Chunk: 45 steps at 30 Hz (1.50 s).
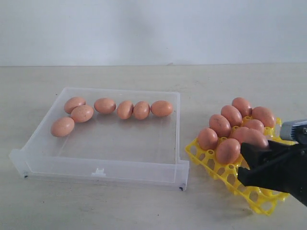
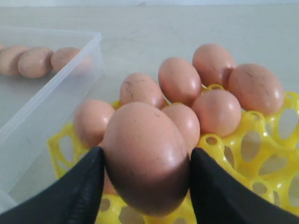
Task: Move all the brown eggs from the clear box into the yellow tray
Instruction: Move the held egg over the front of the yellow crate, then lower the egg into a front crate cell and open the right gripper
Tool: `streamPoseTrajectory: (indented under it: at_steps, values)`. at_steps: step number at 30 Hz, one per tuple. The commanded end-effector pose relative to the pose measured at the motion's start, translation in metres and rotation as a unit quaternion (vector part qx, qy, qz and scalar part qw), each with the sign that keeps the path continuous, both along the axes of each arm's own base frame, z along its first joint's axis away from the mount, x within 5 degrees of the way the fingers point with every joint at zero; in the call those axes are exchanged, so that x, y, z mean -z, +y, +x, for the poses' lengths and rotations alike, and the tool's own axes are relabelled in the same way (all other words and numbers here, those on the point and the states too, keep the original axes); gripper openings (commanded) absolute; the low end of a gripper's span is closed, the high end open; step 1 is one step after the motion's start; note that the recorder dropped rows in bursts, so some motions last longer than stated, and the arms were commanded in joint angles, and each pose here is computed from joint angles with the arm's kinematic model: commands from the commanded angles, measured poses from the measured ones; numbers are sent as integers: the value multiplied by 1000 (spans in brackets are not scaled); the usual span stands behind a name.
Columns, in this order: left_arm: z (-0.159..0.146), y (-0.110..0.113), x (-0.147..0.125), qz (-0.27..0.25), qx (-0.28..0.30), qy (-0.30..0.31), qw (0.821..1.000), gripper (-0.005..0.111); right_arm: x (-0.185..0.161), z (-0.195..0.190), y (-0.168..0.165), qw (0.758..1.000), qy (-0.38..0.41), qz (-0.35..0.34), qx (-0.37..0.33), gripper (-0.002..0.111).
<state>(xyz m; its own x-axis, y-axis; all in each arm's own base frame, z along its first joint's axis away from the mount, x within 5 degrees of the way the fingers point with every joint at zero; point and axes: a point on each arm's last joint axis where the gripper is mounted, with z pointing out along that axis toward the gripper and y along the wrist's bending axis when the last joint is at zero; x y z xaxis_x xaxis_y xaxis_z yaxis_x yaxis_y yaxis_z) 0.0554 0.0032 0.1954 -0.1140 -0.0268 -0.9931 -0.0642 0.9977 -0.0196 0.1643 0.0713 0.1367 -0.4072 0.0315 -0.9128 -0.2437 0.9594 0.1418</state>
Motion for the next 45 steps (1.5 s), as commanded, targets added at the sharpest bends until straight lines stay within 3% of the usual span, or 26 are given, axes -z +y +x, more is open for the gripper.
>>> streamPoseTrajectory:
  at_steps: [1,45]
  values:
    - [0,0,1,2,0,0,1000,-4,1,-8,-5,1000,-10,27,10,0]
    - [0,0,1,2,0,0,1000,-4,22,-4,4,998,54,0,-18,0]
